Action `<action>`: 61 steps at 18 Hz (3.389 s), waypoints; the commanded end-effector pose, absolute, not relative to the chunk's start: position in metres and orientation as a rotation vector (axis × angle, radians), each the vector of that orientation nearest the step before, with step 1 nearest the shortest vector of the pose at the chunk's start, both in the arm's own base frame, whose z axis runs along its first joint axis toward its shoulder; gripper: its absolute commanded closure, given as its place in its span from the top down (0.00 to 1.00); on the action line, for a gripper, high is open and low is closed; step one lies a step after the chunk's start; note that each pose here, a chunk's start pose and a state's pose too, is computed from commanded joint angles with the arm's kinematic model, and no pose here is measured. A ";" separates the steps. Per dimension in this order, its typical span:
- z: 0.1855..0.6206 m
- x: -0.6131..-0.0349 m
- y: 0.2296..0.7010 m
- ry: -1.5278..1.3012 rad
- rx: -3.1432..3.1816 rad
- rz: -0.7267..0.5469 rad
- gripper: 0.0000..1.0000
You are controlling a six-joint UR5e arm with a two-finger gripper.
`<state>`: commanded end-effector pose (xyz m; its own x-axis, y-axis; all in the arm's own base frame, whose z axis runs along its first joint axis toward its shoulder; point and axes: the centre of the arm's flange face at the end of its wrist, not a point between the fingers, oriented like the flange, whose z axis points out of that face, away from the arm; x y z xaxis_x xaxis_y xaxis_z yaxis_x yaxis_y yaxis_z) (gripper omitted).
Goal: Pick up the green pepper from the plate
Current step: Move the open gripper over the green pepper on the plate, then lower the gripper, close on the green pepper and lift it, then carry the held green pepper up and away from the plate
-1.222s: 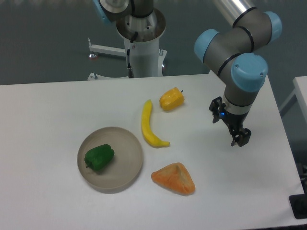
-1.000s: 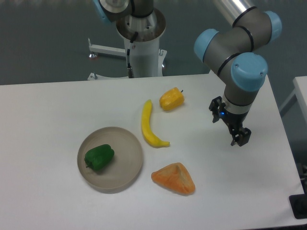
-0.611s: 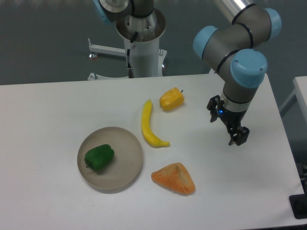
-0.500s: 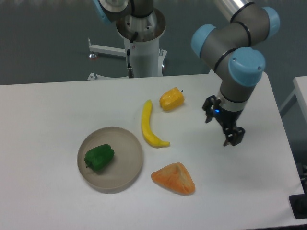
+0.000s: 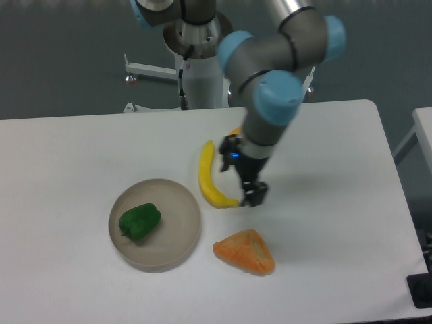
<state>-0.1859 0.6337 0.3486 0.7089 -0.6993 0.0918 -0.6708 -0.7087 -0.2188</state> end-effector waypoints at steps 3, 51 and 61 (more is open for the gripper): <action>0.342 -0.158 0.653 0.919 -2.786 -0.278 1.00; 0.376 -0.400 0.536 1.082 -2.952 -0.017 0.07; 0.389 -0.431 0.539 1.321 -2.855 0.062 0.08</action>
